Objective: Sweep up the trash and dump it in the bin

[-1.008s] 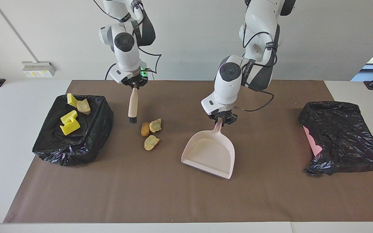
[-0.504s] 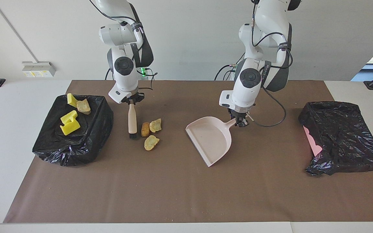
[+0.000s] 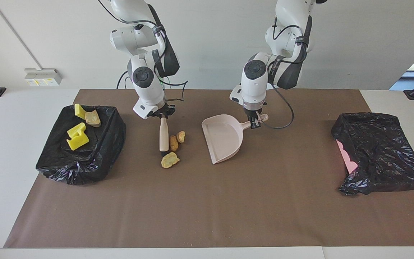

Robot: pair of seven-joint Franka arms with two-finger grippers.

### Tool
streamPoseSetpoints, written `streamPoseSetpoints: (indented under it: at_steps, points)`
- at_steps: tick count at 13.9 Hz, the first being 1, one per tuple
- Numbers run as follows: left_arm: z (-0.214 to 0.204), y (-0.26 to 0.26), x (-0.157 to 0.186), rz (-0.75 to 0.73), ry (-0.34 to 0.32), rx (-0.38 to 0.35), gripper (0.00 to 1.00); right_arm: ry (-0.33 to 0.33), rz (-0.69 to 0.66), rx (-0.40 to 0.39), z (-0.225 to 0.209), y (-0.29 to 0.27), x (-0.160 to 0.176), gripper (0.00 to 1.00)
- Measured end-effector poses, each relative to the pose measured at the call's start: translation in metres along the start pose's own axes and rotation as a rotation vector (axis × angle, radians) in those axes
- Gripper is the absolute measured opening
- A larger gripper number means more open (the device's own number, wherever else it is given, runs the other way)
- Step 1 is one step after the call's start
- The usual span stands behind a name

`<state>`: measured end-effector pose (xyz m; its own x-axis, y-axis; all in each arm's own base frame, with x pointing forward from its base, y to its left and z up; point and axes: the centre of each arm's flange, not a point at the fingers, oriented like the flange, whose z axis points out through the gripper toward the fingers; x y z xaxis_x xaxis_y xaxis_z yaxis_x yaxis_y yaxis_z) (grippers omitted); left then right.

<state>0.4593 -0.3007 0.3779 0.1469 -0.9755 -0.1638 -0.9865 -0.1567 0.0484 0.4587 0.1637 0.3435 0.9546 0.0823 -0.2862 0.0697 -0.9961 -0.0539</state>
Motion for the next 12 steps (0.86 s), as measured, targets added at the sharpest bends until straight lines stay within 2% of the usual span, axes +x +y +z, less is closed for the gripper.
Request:
streamPoseSetpoints:
  at_steps: [4, 7, 10, 12]
  points:
    - [0.003, 0.007, 0.005, -0.057, -0.021, 0.010, 0.31, -0.028, -0.014, 0.052, 0.009, -0.027, -0.005, 0.26]
    - [0.004, 0.020, 0.015, -0.083, -0.053, 0.033, 0.31, -0.051, -0.014, 0.134, 0.011, -0.052, -0.012, 0.26]
    - [0.004, 0.021, 0.015, -0.091, -0.055, 0.035, 0.31, -0.050, -0.021, 0.269, 0.007, -0.072, -0.015, 0.26]
    - [0.004, 0.022, 0.016, -0.113, -0.058, 0.033, 0.31, -0.052, -0.031, 0.390, 0.003, -0.093, -0.019, 0.26]
